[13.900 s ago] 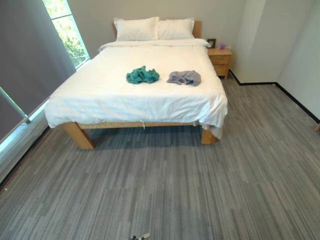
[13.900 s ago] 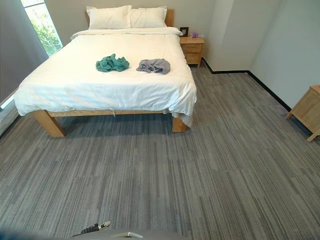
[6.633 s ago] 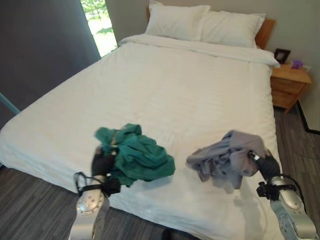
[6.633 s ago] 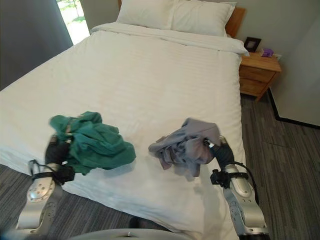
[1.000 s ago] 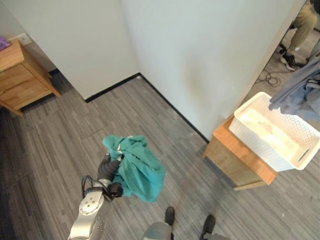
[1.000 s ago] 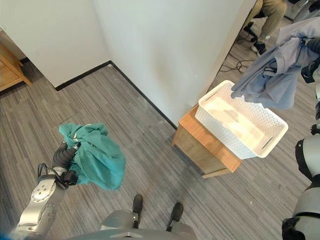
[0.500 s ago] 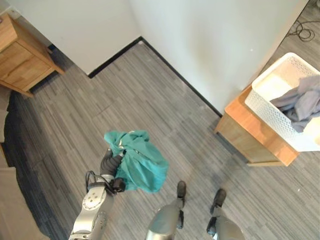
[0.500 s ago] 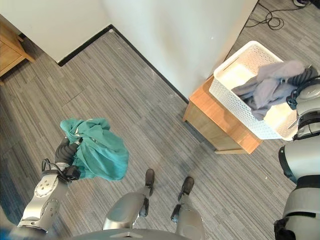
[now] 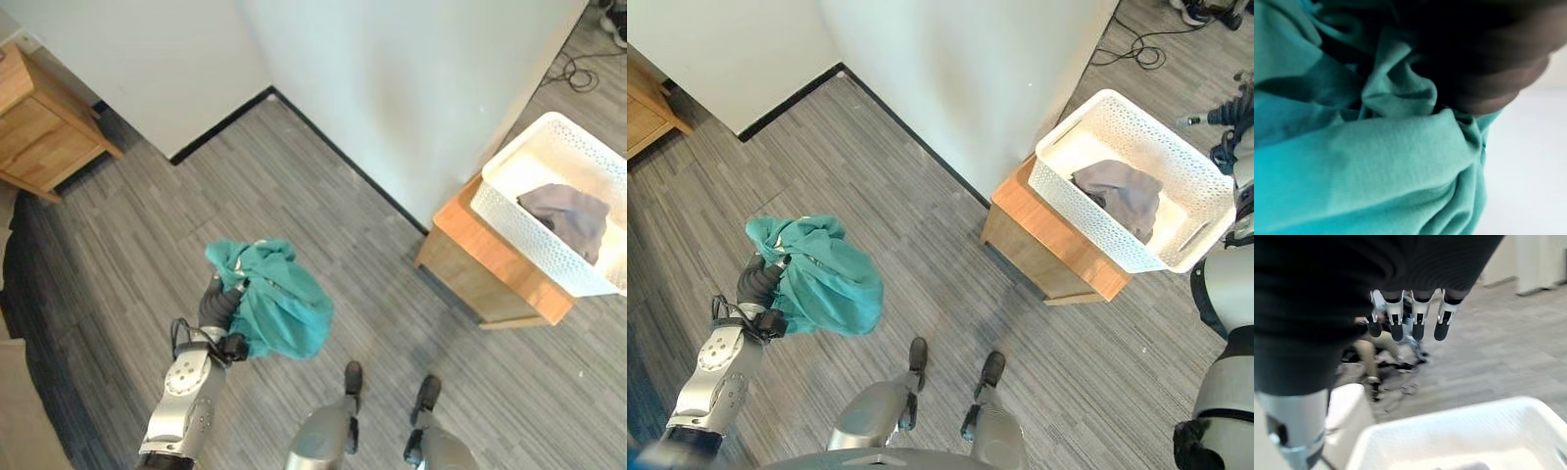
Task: Pick up bed clothes into laundry basket.
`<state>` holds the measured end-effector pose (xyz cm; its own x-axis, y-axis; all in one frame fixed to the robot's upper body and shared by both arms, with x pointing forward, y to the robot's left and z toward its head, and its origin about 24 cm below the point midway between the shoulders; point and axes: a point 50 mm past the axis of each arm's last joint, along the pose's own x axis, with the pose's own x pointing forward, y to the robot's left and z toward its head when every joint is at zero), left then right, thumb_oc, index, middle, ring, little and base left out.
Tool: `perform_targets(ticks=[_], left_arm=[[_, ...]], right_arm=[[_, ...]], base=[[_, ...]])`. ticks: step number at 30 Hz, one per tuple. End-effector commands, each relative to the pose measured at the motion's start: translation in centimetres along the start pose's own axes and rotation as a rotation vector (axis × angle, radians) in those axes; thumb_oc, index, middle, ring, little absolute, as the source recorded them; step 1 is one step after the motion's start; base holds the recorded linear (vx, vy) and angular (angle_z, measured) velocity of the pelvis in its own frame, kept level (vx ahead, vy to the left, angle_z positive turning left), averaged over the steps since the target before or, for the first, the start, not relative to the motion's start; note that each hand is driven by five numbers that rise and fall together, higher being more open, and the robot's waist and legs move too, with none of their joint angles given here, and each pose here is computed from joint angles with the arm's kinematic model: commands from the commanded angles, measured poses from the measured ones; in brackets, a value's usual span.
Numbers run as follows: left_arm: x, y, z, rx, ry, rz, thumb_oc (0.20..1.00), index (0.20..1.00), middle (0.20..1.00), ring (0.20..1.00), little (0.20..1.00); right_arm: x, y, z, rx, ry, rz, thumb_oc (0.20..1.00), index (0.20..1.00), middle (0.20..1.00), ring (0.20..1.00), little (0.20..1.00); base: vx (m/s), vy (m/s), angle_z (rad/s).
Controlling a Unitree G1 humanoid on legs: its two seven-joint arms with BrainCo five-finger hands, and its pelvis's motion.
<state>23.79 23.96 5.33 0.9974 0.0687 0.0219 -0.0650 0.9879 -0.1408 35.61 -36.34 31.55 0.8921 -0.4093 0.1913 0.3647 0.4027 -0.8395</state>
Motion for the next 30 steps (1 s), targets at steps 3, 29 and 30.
perform_targets(ticks=[3,29,30], left_arm=[[3.0,0.1,6.7,0.125,-0.289,-0.032,0.200,0.200,0.200,0.200,0.200],[11.0,-4.0,18.9,0.314,-0.544,-0.161,0.200,0.200,0.200,0.200,0.200],[11.0,-4.0,18.9,0.316,-0.545,-0.162,0.200,0.200,0.200,0.200,0.200]], right_arm=[[-7.0,5.4,3.5,0.298,-0.542,0.169,1.000,1.000,1.000,1.000,1.000],[-17.6,12.4,-5.1,0.838,-0.379,0.338,1.000,1.000,1.000,1.000,1.000],[-17.6,12.4,-5.1,0.840,-0.378,0.337,1.000,1.000,1.000,1.000,1.000]], base=[[0.09,-0.037,-0.04],[0.10,-0.021,-0.47],[0.11,0.136,-0.47]])
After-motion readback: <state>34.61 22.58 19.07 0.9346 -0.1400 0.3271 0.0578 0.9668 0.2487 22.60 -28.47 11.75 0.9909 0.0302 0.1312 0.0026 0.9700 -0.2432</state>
